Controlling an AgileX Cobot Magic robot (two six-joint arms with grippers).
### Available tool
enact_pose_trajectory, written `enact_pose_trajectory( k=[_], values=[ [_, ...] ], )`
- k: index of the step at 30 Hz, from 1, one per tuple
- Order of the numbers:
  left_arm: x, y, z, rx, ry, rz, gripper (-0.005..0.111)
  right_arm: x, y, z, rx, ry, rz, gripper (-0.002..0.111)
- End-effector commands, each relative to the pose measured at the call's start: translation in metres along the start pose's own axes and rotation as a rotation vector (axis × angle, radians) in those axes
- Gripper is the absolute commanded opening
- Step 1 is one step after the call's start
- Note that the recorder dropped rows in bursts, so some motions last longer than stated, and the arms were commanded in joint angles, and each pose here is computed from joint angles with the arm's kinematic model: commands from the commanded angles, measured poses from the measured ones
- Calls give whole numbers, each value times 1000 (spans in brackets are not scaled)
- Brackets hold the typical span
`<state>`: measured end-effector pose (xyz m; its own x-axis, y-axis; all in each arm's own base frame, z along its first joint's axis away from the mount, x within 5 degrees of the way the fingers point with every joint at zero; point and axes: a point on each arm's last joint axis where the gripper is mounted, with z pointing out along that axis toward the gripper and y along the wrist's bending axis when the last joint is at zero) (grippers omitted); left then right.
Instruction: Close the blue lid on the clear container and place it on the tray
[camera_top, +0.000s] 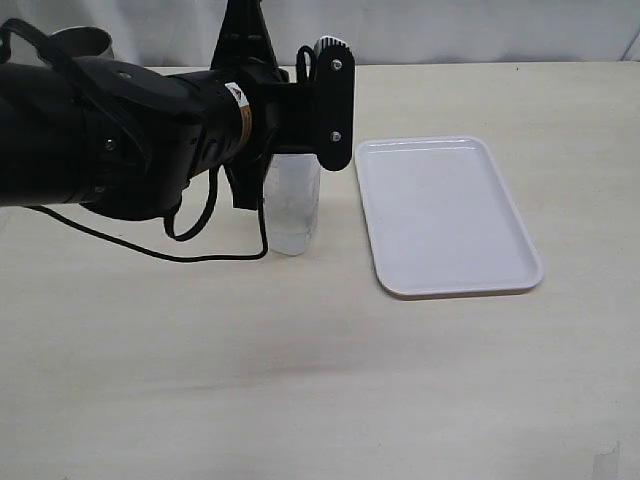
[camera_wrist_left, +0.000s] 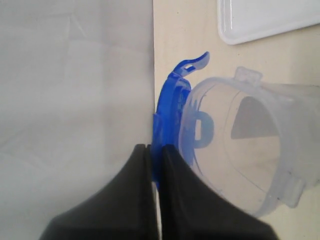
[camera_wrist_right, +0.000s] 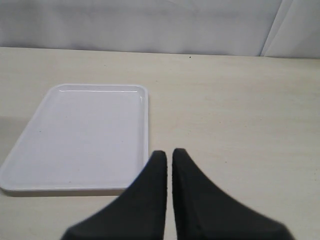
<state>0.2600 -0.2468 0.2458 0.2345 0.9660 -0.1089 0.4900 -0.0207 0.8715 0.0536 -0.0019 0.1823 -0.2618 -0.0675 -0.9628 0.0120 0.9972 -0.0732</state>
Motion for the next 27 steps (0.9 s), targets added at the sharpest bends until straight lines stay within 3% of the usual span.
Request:
enact_pose_trajectory(
  k=[1, 14, 27],
  values=[
    [0, -2, -1, 11, 0, -18, 0, 0, 0, 0, 6, -8, 1, 4],
    [6, -17, 0, 59, 13, 0, 0, 0, 0, 0, 6, -8, 1, 4],
    [5, -20, 0, 76, -1, -17, 0, 0, 0, 0, 6, -8, 1, 4]
  ],
)
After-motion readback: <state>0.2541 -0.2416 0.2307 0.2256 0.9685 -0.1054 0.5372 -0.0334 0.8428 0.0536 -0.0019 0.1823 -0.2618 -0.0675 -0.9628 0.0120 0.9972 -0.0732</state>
